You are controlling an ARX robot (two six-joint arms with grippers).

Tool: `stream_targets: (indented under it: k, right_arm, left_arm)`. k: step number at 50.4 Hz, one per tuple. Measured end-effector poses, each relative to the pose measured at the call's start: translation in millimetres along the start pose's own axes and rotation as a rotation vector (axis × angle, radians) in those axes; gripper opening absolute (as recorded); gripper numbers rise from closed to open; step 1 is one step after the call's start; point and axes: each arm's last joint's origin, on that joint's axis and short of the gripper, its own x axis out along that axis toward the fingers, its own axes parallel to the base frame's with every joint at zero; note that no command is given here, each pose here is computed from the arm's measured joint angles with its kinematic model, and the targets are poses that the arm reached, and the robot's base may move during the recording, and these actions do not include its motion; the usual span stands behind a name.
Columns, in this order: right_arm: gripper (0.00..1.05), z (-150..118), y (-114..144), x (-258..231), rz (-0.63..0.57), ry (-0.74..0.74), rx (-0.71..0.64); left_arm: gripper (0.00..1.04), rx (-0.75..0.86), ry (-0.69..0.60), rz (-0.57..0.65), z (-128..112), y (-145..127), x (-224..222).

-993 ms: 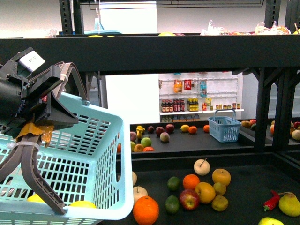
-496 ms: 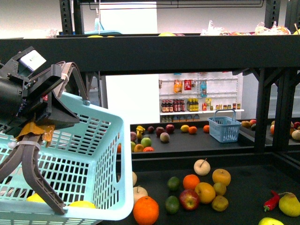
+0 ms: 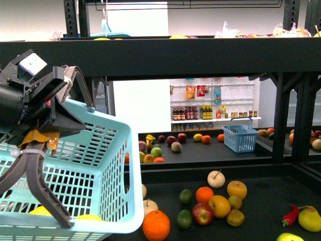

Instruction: Pick lemon from shelf

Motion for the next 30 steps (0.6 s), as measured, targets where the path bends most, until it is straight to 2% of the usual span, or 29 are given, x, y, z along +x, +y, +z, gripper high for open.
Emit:
stream_targets:
  k: [16,22,30]
  right_arm:
    - [0.99,0.0,0.0,0.0,0.000,0.000,0.000]
    - [0.97,0.0,0.0,0.0,0.000,0.000,0.000]
    - [0.97,0.0,0.0,0.0,0.000,0.000,0.000]
  left_arm:
    - [0.13,-0.141,-0.044,0.044,3.5,4.6,-2.4]
    - [0.13,-0.207,-0.126,0.151,11.7,19.7,-12.2]
    - [0.13,-0.344,-0.322,0.351,31.7,53.8,-41.5]
